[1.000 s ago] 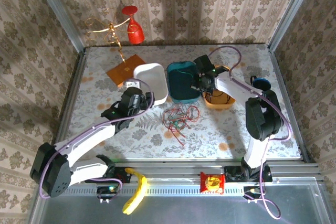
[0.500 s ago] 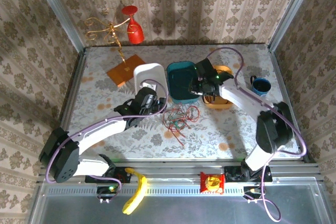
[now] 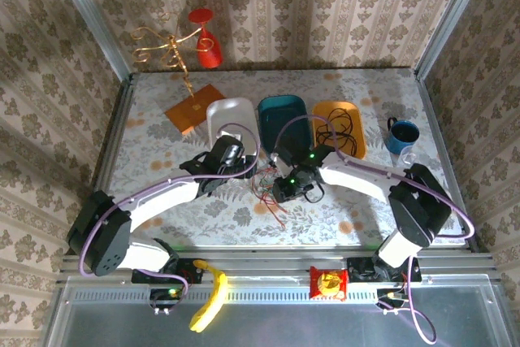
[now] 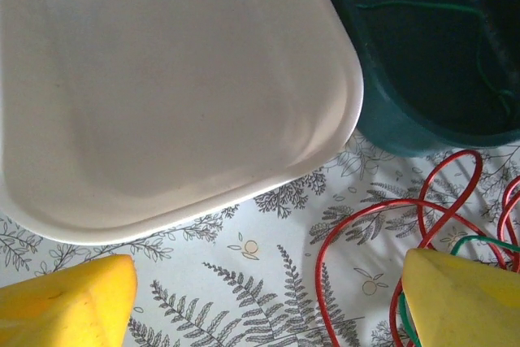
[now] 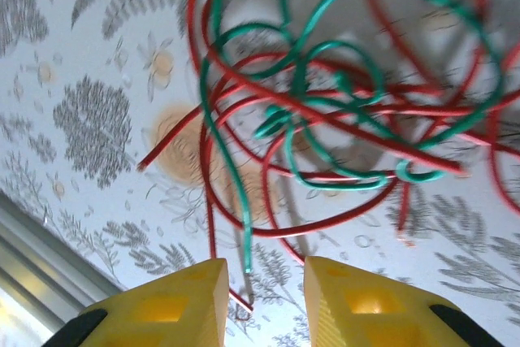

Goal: Untangle the cables

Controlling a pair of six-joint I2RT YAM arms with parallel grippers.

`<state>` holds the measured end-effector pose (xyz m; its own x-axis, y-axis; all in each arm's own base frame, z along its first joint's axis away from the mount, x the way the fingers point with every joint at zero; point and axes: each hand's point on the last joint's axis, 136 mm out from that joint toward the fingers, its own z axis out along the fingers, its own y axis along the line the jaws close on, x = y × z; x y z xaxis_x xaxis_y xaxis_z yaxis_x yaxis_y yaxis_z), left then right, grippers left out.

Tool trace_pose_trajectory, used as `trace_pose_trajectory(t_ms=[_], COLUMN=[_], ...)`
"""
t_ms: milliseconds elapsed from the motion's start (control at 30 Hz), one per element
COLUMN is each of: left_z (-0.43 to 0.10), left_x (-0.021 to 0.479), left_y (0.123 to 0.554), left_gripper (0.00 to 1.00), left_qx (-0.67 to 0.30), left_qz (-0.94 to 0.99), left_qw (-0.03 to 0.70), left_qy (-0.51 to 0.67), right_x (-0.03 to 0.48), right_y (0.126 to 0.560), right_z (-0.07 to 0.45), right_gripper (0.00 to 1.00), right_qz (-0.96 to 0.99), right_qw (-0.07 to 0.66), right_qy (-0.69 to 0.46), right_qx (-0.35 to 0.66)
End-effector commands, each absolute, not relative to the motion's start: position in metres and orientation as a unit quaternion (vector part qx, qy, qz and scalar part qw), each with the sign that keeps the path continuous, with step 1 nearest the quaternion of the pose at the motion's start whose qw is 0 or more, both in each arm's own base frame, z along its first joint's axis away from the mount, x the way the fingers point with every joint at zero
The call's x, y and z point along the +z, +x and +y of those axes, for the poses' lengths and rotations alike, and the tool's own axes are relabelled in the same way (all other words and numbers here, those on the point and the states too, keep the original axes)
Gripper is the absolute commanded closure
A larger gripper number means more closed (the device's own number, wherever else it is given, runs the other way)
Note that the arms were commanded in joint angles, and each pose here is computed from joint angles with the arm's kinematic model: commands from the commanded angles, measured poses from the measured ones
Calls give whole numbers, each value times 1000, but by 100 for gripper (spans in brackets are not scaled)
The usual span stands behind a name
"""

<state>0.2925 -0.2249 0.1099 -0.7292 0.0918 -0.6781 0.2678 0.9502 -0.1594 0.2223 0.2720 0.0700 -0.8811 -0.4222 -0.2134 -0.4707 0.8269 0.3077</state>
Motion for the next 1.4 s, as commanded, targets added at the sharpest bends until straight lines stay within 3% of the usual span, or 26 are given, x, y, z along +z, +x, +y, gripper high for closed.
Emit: trace_pose_trajectory(t_ms=[0,267,333,433,500,733,1033,1367], left_z=[-228,-231,-234,-244,-254,-283,-316,-338], left_x=[112,110,109,112,114,127,141,153], left_y=[292,290,289,286,282,269,242,240], left_gripper=[15,15,15,15,15,15,15,20], left_qx=[-125,-118,-122,-141,-158,-205,-250,-271], left_qz=[926,927,927,923,919,897,859,831], left_qw=[343,336,334,329,320,321,321,347], left_qy=[96,113,121,143,165,225,310,340], right_x=[68,50,45,48,59,106,135,129], right_y=[217,227,227,226,221,213,245,235], right_z=[282,292,292,290,290,273,243,235], right_gripper=[69,70,76,94,97,97,96,96], right_qz=[942,942,942,941,936,919,907,909], right_qw=[57,51,48,54,60,63,79,35], right_qy=[-282,-289,-290,-288,-291,-240,-113,-71], right_qx=[173,164,163,168,190,305,399,410])
